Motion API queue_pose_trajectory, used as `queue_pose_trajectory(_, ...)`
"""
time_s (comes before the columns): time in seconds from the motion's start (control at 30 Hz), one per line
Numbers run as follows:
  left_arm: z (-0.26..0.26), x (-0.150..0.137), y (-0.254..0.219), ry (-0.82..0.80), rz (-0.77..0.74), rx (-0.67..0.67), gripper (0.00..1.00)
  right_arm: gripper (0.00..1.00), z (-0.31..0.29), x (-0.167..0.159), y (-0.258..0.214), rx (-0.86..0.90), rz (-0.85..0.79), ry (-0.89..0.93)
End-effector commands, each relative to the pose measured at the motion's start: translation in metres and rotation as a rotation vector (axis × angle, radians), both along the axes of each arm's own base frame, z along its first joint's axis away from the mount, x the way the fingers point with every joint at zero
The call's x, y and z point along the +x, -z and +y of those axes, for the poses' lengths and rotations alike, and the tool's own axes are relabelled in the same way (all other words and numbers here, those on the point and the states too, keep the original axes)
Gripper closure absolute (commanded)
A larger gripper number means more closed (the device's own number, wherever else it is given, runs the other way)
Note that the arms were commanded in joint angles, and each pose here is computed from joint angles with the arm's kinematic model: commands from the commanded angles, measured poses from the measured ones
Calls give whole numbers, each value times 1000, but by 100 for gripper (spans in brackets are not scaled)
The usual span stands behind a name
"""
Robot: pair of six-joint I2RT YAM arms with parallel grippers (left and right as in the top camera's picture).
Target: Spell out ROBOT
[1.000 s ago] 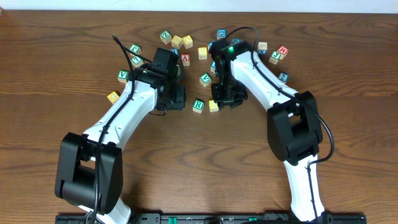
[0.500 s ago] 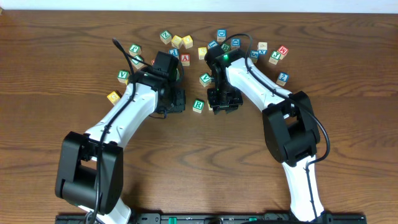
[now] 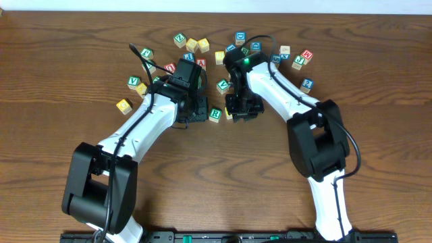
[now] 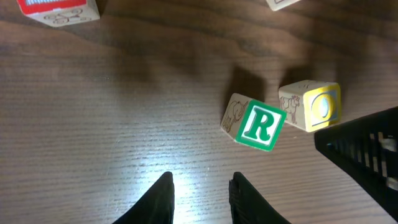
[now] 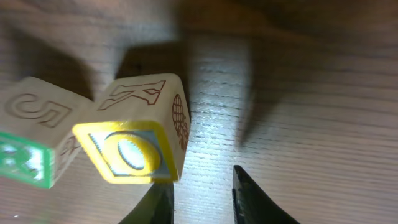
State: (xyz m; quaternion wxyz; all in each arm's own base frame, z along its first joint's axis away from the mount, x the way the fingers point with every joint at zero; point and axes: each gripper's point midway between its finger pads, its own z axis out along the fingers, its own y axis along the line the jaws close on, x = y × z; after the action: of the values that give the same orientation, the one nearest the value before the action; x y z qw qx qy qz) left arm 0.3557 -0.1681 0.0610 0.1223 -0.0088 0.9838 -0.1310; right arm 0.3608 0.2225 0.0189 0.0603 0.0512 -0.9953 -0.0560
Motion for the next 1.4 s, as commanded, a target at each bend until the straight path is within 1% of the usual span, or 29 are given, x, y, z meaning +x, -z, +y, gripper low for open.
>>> queue_pose_trajectory(0.0, 2, -3, 10, -21, 23, 8, 71, 70, -9, 16, -32, 3, -102, 23)
queue_pose_trajectory(0.13, 2, -1, 10, -28, 14, 3, 72, 69, -8, 21, -29, 7, -120, 24)
queue_pose_trajectory(0.2, 2, 0, 10, -29, 11, 5, 75, 68, -6, 23, -28, 13, -132, 24)
queue_pose_trajectory(0.3, 2, 0, 11, -42, 14, 6, 75, 67, -5, 28, -28, 17, -153, 25)
queue_pose_trajectory(0.43, 4, -1, 21, -68, 42, 17, 75, 66, -11, 33, -26, -23, -177, 55)
queue_pose_trajectory(0.57, 5, -4, 36, -74, 79, 30, 75, 66, -12, 31, -18, -24, -173, 67)
queue_pose_trajectory(0.67, 5, -5, 42, -74, 94, 36, 77, 67, -13, 29, -11, -26, -168, 77)
queue_pose_trajectory(0.83, 5, -4, 42, -77, 93, 34, 77, 64, -12, 24, 1, -10, -154, 92)
queue_pose_trajectory(1.07, 4, -3, 42, -95, 90, 26, 77, 64, -7, 22, 8, 19, -147, 91)
queue_pose_trajectory(1.37, -13, -1, 39, -60, 58, 5, 77, 64, 0, 17, 7, 29, -141, 73)
